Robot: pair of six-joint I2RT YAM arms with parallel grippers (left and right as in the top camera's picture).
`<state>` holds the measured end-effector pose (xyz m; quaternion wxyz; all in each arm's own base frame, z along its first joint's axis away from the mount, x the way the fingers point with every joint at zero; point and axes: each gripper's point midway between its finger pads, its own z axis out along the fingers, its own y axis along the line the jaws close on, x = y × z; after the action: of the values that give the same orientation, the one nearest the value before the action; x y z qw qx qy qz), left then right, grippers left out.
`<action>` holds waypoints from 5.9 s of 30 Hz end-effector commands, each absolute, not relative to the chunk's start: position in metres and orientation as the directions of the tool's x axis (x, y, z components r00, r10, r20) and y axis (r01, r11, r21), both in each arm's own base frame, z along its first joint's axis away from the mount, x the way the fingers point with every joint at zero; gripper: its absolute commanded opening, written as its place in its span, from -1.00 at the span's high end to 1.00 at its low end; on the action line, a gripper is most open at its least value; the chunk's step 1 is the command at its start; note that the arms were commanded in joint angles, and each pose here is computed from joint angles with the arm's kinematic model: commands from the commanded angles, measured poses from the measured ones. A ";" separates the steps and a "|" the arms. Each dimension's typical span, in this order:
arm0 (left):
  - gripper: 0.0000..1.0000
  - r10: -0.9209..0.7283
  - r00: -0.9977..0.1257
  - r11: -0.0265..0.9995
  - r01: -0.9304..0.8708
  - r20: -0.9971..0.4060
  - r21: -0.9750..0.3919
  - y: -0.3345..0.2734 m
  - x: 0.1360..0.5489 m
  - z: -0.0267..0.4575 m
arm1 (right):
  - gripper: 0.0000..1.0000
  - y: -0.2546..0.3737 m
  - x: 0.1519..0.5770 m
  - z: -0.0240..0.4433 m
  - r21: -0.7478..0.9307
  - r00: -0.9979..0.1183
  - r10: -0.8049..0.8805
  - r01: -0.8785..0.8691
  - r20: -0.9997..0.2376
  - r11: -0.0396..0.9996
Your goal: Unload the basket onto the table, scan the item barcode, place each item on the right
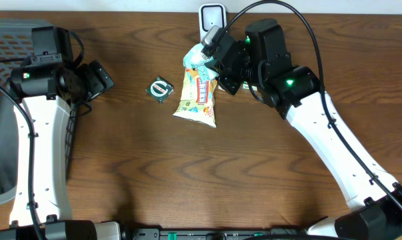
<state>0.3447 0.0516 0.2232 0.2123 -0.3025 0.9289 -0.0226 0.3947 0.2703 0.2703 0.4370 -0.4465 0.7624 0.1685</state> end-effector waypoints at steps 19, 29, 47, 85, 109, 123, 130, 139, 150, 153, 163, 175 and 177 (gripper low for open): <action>-0.95 -0.580 -0.718 0.809 -0.562 -0.386 -0.171 0.053 0.345 0.226 | 0.97 0.271 0.387 0.266 -0.120 -0.232 -0.548 -0.839 -0.804 0.531; -0.95 -0.580 -0.718 0.809 -0.562 -0.386 -0.171 0.053 0.345 0.226 | 0.97 0.259 0.383 0.248 -0.029 -0.371 -0.532 -0.800 -0.761 0.599; -0.96 -0.580 -0.718 0.809 -0.562 -0.386 -0.171 0.053 0.345 0.226 | 0.98 0.074 0.395 0.098 -0.606 -0.874 -0.351 -0.085 -0.335 0.791; -0.96 -0.580 -0.718 0.809 -0.562 -0.386 -0.171 0.053 0.345 0.226 | -0.53 0.134 0.378 0.066 -0.372 -0.912 -0.385 -0.313 -0.139 0.874; -0.96 -0.580 -0.718 0.809 -0.562 -0.386 -0.171 0.053 0.345 0.226 | 0.76 0.121 0.352 0.008 -0.026 -0.947 -0.317 -0.316 -0.058 0.949; -0.96 -0.580 -0.718 0.809 -0.562 -0.386 -0.171 0.053 0.345 0.226 | 0.97 0.165 0.464 0.118 0.015 -0.857 -0.226 -0.263 -0.463 0.965; -0.95 -0.580 -0.718 0.809 -0.562 -0.386 -0.171 0.053 0.345 0.226 | 0.98 0.195 0.534 0.178 0.121 -0.653 -0.060 -0.228 -0.755 0.966; -0.95 -0.580 -0.718 0.809 -0.562 -0.386 -0.171 0.053 0.345 0.226 | 0.98 0.229 0.589 0.192 0.272 -0.463 0.117 -0.283 -0.878 0.920; -0.95 -0.580 -0.718 0.809 -0.562 -0.386 -0.171 0.053 0.345 0.226 | 0.98 0.249 0.641 0.178 0.320 -0.323 0.216 -0.316 -0.921 0.893; -0.95 -0.580 -0.718 0.809 -0.562 -0.386 -0.171 0.053 0.345 0.226 | 0.98 0.253 0.651 0.174 0.317 -0.322 0.212 -0.318 -0.923 0.894; -0.95 -0.580 -0.718 0.809 -0.562 -0.386 -0.171 0.053 0.345 0.226 | 0.98 0.271 0.659 0.152 0.296 -0.351 0.174 -0.331 -0.920 0.896; -0.96 -0.580 -0.718 0.809 -0.562 -0.386 -0.171 0.053 0.345 0.226 | 0.98 0.267 0.643 0.120 0.293 -0.518 0.130 -0.247 -0.846 0.924; -0.95 -0.580 -0.718 0.809 -0.562 -0.386 -0.171 0.053 0.345 0.226 | 0.98 0.262 0.643 0.123 0.293 -0.523 0.131 -0.239 -0.842 0.926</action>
<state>0.3447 0.0516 0.2232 0.2124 -0.3026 0.9289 -0.0225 0.6358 0.2688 0.1137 0.4787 -0.0469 0.8546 0.1958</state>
